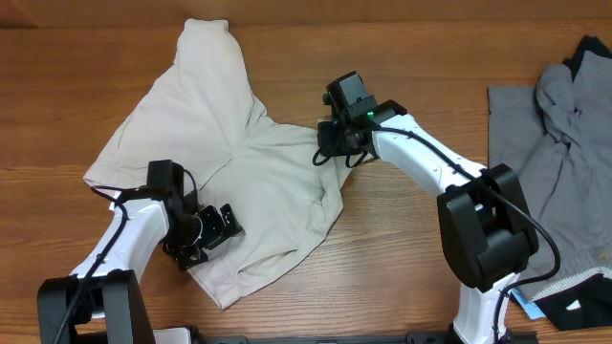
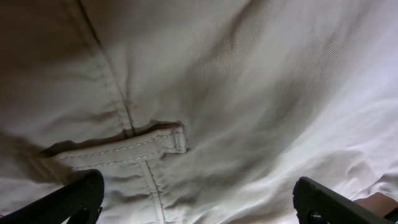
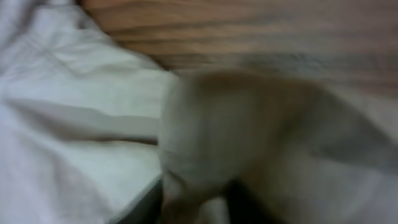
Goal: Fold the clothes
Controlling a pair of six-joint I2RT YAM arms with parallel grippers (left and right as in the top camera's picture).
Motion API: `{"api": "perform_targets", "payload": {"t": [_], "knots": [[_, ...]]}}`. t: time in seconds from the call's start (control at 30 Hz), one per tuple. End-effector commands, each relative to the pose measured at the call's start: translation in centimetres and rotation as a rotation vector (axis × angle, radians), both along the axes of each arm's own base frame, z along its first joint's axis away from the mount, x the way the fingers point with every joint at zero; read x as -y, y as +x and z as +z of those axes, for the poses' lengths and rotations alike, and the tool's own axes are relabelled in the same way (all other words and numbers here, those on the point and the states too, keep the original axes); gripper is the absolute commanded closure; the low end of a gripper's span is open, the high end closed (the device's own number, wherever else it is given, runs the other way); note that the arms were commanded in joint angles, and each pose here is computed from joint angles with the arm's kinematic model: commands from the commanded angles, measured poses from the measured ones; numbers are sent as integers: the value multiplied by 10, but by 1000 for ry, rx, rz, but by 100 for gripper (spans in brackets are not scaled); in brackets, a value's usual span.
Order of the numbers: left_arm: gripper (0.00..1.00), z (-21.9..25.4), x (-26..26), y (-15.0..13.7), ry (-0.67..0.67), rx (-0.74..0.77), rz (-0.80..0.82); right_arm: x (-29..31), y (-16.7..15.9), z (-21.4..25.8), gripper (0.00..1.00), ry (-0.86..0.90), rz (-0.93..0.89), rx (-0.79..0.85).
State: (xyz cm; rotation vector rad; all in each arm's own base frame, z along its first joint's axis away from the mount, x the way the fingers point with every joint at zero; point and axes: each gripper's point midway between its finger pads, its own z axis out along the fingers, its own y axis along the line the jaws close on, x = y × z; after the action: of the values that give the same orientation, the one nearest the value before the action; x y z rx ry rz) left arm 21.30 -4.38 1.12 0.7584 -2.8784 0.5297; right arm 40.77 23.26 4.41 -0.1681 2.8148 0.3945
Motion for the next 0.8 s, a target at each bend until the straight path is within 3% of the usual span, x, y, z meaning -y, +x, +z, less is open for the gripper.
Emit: {"api": "perform_targets", "payload": {"t": [0.0, 0.17, 0.4, 0.67, 0.73, 0.77], "knots": [[0, -8, 0, -8, 11, -25, 2, 40, 17, 32, 96, -95, -205, 55], [0, -9, -5, -9, 39, -27, -3, 101, 4, 95, 95, -159, -396, 61], [0, -10, -5, -8, 40, -23, -3, 148, -84, 76, 89, -360, -382, -273], [0, -10, -5, -8, 41, -23, -3, 161, -138, 80, 85, -454, -328, -480], [0, -10, -5, -8, 41, -20, -3, 164, -146, 82, 81, -471, -286, -513], [0, -10, -5, -6, 42, -16, -3, 165, -148, 83, 73, -477, -274, -521]]}}
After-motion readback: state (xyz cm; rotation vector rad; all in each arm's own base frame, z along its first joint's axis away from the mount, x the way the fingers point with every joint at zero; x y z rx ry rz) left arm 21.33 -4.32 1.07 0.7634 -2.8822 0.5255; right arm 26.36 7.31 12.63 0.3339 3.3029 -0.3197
